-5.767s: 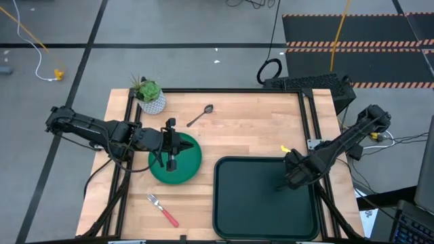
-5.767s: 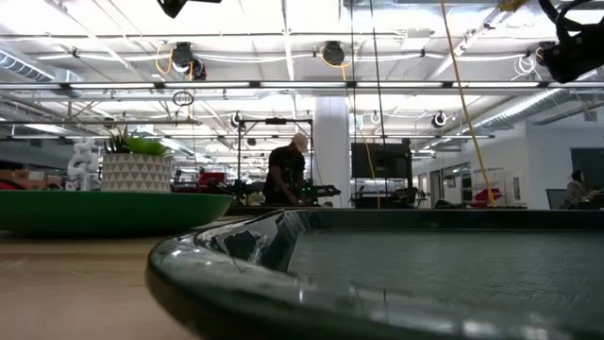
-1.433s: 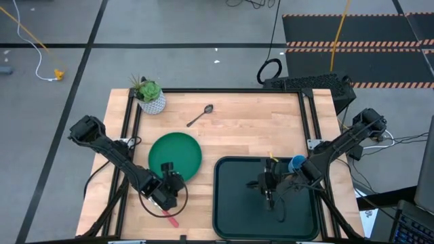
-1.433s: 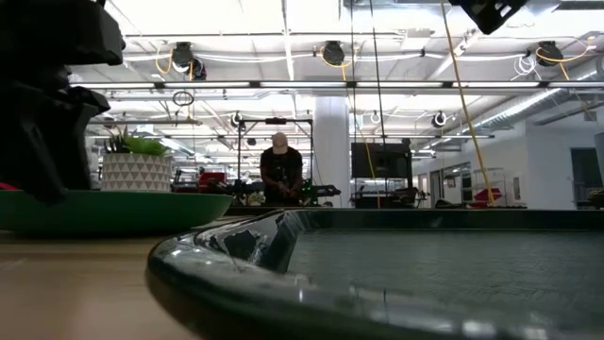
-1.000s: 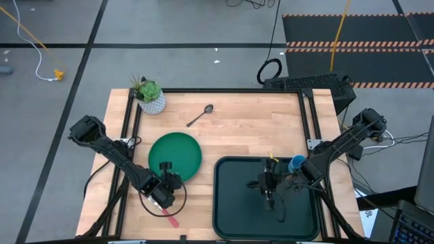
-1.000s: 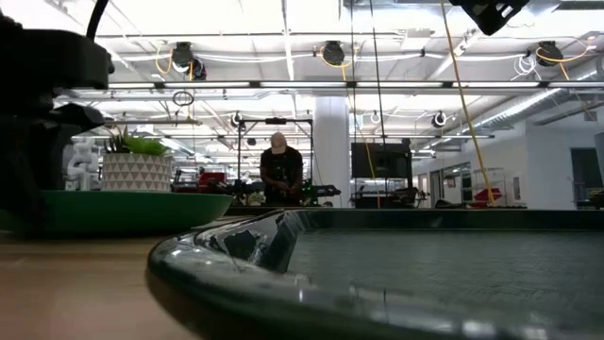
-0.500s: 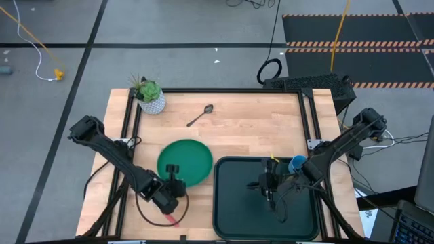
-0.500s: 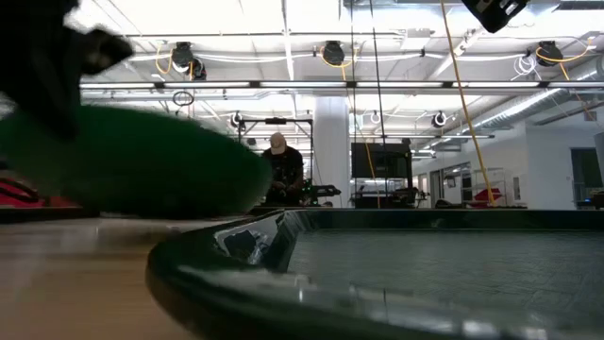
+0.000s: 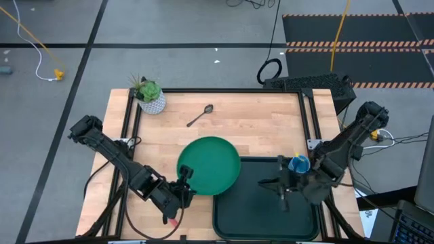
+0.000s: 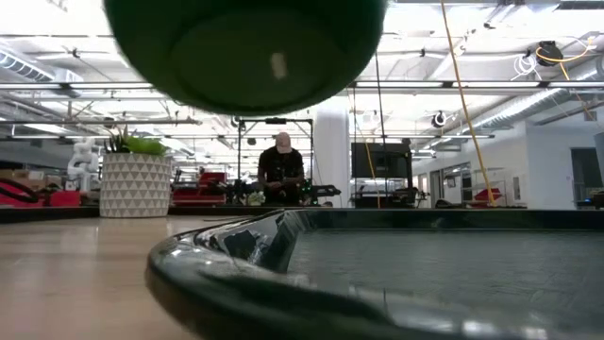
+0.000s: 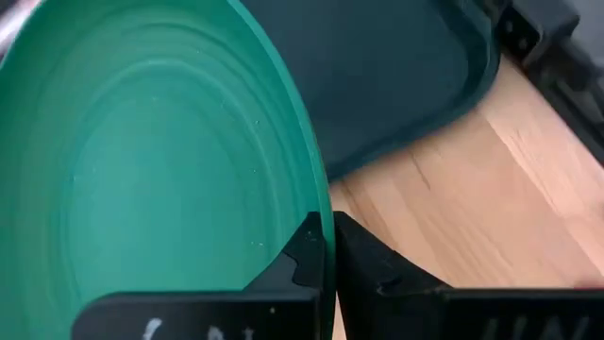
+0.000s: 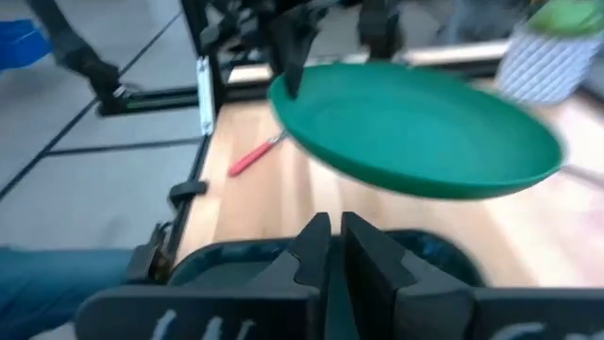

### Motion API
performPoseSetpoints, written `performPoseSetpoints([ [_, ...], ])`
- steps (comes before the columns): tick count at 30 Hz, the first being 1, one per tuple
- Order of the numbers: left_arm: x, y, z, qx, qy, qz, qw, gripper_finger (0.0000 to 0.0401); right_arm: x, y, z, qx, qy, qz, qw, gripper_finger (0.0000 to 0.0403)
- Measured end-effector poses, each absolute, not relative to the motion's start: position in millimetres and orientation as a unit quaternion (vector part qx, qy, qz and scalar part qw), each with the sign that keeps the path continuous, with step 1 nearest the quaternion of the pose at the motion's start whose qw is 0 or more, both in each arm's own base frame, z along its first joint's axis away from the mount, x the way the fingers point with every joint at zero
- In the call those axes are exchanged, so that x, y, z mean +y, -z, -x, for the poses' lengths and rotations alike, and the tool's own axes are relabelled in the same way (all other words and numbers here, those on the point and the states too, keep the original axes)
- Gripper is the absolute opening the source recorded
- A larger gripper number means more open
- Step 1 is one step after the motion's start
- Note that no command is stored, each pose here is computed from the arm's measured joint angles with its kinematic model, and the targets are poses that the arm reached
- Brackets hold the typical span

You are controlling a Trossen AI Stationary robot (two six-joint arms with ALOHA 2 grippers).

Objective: Pick and place plate/cup/fork/spoon on tray
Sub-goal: Put the green plate on the black serving tray

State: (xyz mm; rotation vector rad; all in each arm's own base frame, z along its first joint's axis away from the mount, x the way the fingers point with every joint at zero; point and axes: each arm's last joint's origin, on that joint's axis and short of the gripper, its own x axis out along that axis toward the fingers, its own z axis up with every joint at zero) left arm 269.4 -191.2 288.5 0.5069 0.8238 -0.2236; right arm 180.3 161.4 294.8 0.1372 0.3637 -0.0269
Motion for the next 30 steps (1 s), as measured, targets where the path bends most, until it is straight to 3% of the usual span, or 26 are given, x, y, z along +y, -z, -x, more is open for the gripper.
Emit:
performPoseSetpoints([
  [11,-194.2,-292.2,-325.6,0.358,0.146,-0.31,0.868,0.0007,167.9,-301.7,-151.9,0.142,0.054,-0.035,0.988,0.0022],
  [19,-222.4,-268.4,-375.8,0.348,0.225,-0.358,0.837,0.0007,170.3,-306.4,-141.5,0.121,0.06,-0.023,0.991,0.0022],
  [25,-239.4,-242.1,-411.5,0.293,0.303,-0.348,0.837,0.0007,171.2,-306.5,-140.4,0.121,0.056,-0.015,0.991,0.0022],
  [30,-247.7,-222.1,-436.0,0.275,0.318,-0.346,0.839,0.0007,171.2,-306.5,-140.4,0.122,0.055,-0.014,0.991,0.0022],
])
